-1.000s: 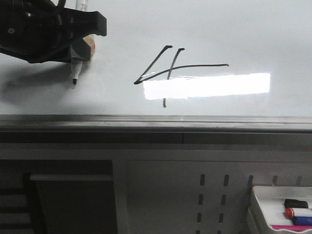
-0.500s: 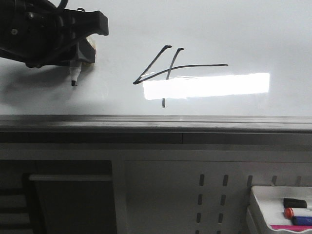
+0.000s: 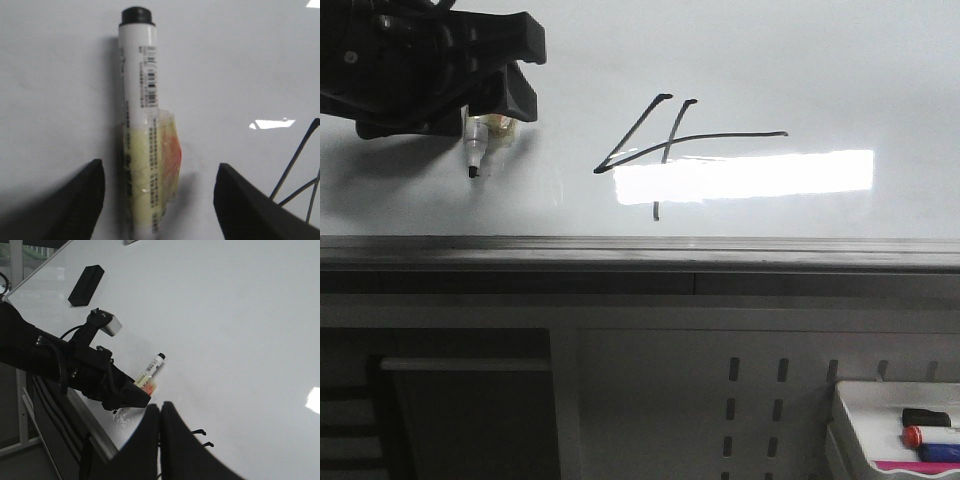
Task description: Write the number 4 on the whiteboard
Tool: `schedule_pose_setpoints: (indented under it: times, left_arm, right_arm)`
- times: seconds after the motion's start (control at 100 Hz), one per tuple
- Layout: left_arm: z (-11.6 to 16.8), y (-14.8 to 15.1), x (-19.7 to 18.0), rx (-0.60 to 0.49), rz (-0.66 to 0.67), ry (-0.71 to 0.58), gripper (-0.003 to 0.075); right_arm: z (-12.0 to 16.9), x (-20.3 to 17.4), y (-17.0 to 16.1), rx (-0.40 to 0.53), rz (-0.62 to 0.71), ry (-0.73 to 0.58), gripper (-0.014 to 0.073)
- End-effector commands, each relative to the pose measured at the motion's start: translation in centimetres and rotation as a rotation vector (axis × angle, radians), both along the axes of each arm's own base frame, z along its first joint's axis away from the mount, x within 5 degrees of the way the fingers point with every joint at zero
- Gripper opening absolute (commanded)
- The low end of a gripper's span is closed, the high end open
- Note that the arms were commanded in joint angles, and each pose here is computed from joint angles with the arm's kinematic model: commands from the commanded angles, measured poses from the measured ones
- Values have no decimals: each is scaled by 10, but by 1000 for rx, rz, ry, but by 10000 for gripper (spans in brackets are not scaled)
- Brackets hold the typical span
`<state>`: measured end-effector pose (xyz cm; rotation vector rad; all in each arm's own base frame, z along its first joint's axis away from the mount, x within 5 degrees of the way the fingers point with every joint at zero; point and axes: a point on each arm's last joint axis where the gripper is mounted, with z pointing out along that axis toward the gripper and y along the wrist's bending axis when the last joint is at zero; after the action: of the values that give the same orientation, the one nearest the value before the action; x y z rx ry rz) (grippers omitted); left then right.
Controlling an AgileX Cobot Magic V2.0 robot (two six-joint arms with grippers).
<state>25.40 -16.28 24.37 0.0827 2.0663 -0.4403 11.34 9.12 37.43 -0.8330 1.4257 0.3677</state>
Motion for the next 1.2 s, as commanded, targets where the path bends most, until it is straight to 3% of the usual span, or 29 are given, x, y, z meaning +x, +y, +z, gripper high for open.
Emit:
schedule_pose_setpoints:
  times: [0.0, 0.2, 0.37, 0.46, 0.51, 0.81, 1.01, 1.19]
  left_arm:
    - [8, 5, 5, -25, 64, -43, 486]
    - [44, 13, -11, -72, 21, -136, 485]
    - [95, 30, -53, -60, -137, -306, 482]
    - [110, 44, -76, -39, -180, -396, 470]
    - [112, 56, -91, -33, -178, -441, 426]
    - [64, 107, -156, -14, -155, -533, -15]
    - [37, 118, -176, -43, -164, -539, -20]
    - [31, 120, -178, -40, -164, -535, -20]
  right_arm:
    - [12, 0, -3, 52, -27, -25, -64]
    - [12, 0, -3, 53, -29, -26, -64]
    - [15, -1, -7, 73, -60, -52, -64]
    - [15, -4, -11, 88, -84, -72, -64]
    - [11, -6, -15, 95, -109, -79, -64]
    - [-58, -36, -50, 144, -283, -127, -64]
    - [-65, -54, -59, 185, -263, -180, -64]
    - [-64, -55, -60, 189, -263, -185, -64]
